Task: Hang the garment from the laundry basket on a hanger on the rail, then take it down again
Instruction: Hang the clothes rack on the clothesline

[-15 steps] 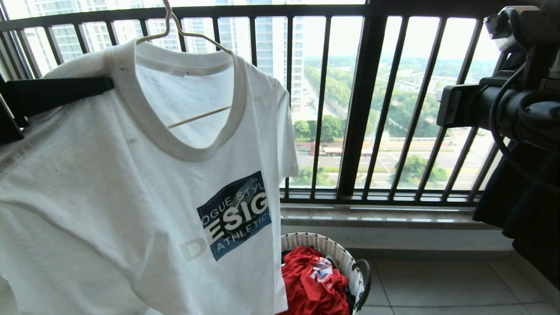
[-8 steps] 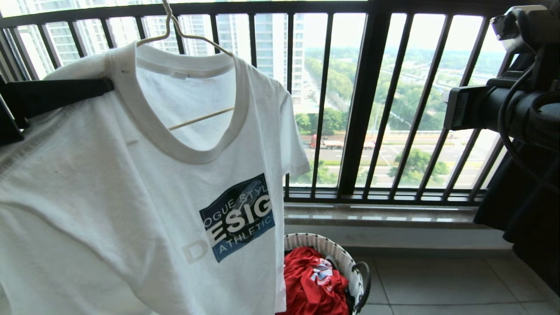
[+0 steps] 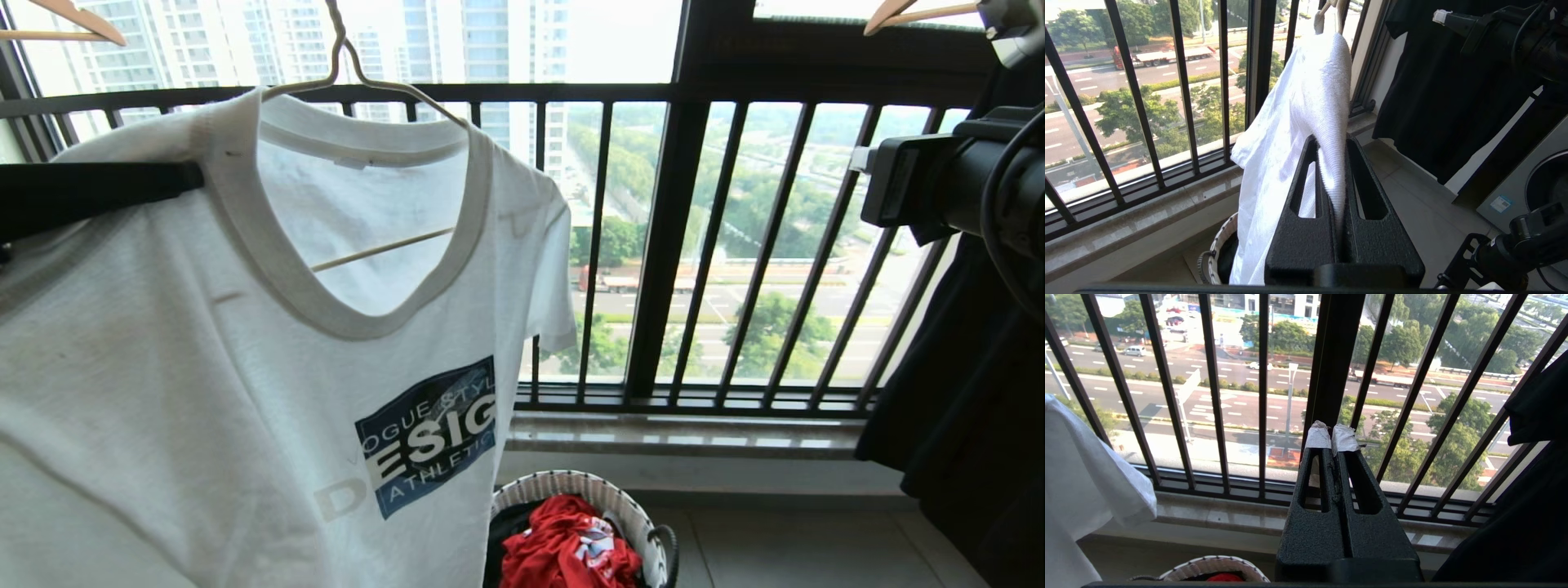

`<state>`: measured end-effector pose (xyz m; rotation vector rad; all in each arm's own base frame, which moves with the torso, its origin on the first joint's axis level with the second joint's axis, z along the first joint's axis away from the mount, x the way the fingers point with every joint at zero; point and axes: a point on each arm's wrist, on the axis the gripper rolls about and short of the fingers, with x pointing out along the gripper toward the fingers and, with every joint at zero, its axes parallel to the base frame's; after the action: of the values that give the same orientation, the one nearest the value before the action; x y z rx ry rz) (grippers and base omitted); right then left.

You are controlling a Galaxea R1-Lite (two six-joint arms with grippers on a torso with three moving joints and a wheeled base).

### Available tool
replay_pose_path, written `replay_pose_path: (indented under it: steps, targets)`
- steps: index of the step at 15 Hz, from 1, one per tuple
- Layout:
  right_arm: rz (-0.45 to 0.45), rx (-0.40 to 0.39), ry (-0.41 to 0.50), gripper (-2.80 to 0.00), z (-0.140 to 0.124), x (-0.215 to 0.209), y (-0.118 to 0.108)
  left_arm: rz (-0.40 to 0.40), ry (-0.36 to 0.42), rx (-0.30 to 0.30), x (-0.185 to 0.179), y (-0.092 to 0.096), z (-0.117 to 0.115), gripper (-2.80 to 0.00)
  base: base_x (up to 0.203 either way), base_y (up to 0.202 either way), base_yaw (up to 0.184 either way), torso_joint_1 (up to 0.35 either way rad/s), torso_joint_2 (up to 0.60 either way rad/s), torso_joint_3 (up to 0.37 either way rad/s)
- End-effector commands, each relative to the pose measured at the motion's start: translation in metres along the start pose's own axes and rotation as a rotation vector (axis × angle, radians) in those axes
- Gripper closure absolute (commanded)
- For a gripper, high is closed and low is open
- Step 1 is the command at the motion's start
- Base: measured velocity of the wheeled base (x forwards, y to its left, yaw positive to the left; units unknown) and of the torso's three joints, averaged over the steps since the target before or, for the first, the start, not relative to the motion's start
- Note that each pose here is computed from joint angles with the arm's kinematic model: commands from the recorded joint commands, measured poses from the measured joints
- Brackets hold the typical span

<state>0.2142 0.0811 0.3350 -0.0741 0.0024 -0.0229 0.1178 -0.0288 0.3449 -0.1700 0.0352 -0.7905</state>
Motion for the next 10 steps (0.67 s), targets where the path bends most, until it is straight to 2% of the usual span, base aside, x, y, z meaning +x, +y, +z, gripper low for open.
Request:
replay_pose_path:
  steps: [1, 4, 10]
  targets:
    - [-0.004, 0.004, -0.008, 0.00, 0.002, -0.002, -0.001, -0.006, 0.017, -0.014, -0.004, -0.004, 0.005, 0.00, 0.000, 0.000, 0.000, 0.154, -0.48, -0.313]
    - [-0.003, 0.006, -0.014, 0.00, 0.003, -0.004, -0.002, -0.007, 0.061, -0.043, -0.009, -0.010, 0.008, 0.00, 0.000, 0.000, 0.000, 0.181, -0.47, -0.307]
    - [0.000, 0.004, -0.017, 0.00, 0.004, -0.007, -0.003, -0.012, 0.083, -0.030, -0.018, -0.019, 0.010, 0.00, 0.000, 0.000, 0.000, 0.197, -0.50, -0.303]
